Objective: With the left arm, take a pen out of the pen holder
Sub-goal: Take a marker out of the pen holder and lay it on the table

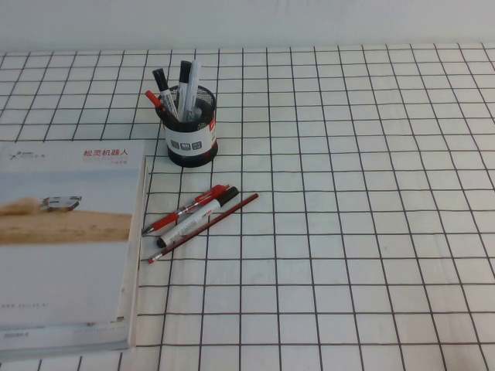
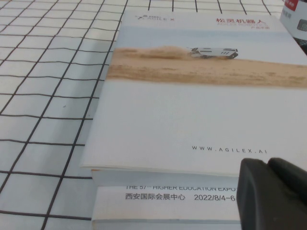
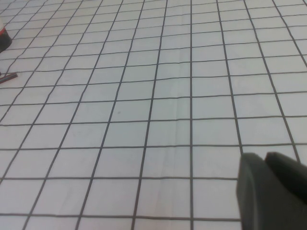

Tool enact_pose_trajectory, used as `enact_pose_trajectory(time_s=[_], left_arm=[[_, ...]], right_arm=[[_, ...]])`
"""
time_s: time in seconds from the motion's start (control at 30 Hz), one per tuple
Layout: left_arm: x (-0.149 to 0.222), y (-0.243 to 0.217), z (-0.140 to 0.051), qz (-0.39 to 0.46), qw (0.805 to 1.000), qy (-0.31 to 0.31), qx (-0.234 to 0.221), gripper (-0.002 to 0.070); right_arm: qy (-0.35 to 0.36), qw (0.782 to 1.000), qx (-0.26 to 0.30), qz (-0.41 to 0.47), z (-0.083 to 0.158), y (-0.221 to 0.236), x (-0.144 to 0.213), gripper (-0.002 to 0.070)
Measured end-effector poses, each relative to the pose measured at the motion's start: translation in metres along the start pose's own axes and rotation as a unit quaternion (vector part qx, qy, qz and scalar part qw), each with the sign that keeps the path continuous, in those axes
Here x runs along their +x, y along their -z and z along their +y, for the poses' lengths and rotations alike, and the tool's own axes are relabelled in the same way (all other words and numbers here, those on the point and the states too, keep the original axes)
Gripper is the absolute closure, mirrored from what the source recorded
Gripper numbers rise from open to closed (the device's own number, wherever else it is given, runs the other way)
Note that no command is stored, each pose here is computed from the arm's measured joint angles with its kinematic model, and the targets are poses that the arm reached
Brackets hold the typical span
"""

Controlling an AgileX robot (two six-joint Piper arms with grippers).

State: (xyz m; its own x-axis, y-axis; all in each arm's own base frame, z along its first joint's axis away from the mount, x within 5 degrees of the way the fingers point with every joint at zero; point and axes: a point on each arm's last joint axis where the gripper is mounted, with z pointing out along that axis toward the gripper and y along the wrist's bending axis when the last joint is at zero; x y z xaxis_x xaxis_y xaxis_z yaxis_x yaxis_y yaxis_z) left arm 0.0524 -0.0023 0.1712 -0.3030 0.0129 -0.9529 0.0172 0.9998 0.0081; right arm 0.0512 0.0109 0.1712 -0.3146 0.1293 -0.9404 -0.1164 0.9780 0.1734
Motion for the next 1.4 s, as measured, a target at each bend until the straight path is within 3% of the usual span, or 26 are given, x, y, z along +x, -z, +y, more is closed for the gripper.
enact_pose_trajectory(time_s=[0.97, 1.13, 1.4], left_arm=[[-0.001, 0.0, 0.0, -0.006, 1.0, 0.001, -0.001, 0.0675], [-0.007, 0.0, -0.003, -0.04, 0.993, 0.112, 0.022, 0.0675], [-0.023, 0.003, -0.003, -0.12, 0.957, 0.259, 0.047, 0.0675]], right_arm=[[0.0, 1.0, 0.0, 0.0, 0.0, 0.0, 0.0, 0.0691], [0.0, 1.0, 0.0, 0.0, 0.0, 0.0, 0.0, 0.0691], [0.0, 1.0, 0.0, 0.0, 0.0, 0.0, 0.0, 0.0691]])
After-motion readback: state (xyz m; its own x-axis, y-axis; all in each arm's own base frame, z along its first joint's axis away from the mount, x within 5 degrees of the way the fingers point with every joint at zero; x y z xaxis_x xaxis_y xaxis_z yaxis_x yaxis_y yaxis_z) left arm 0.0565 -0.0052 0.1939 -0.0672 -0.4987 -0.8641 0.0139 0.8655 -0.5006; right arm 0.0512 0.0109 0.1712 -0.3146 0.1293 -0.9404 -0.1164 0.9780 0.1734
